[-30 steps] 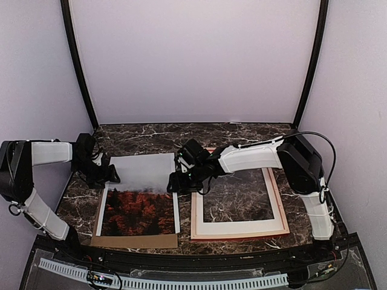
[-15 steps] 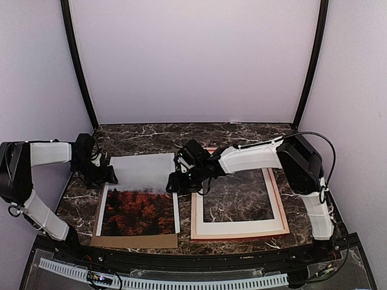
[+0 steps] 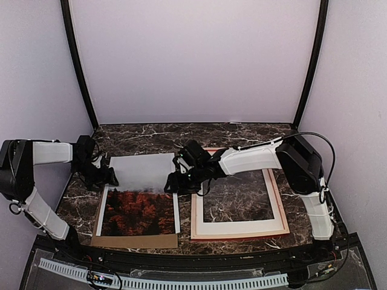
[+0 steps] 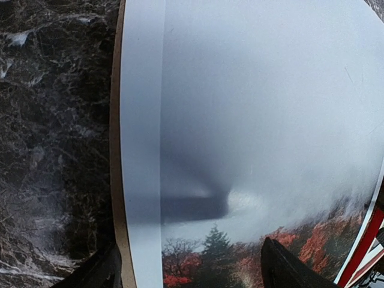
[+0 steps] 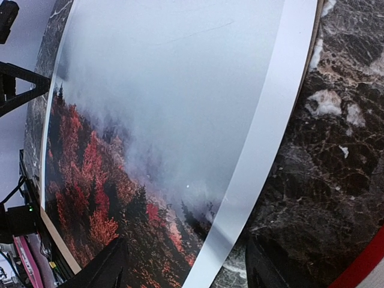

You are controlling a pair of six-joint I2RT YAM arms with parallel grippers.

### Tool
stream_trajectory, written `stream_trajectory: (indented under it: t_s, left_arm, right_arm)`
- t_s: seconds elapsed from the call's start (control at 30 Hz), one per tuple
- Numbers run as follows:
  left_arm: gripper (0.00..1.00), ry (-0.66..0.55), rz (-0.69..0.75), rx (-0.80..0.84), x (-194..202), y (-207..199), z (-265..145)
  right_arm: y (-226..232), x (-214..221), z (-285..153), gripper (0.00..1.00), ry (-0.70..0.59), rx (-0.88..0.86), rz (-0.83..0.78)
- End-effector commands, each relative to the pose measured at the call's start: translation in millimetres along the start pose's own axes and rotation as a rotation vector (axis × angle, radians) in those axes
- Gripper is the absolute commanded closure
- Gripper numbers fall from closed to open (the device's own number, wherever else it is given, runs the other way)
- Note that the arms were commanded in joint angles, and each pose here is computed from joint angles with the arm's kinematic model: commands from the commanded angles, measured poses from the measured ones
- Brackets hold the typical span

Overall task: Put the photo into the frame
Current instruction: Pick up the photo from the backboard.

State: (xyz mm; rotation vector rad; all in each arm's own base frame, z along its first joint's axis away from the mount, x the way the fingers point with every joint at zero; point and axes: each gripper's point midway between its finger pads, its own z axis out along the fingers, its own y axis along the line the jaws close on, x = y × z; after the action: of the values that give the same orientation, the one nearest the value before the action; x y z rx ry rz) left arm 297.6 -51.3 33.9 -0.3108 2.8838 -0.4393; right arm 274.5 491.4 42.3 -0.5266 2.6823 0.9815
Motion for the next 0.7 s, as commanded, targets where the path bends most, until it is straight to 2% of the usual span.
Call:
stream_trajectory:
  t_s: [0.0,0.3,0.5,0.67]
  left_arm:
    - [0.18,0.059,-0.006,0.041,15,-2,7]
    - [0.19,0.036,-0.006,0.031,11,-1,3]
    - [0.19,-0.048,0.004,-0.018,1,3,-14]
    - [0.19,-0.021,0.009,0.016,6,-4,-9]
  right_arm:
    - [-5,18,14,0.33,0.051,-0.011,0.026]
    - [-5,17,16,0.33,0.050,-0.017,0.034]
    - [-6,19,17,0.33,0.055,-0.016,0.035]
    - [-6,19,17,0.33,0.055,-0.016,0.035]
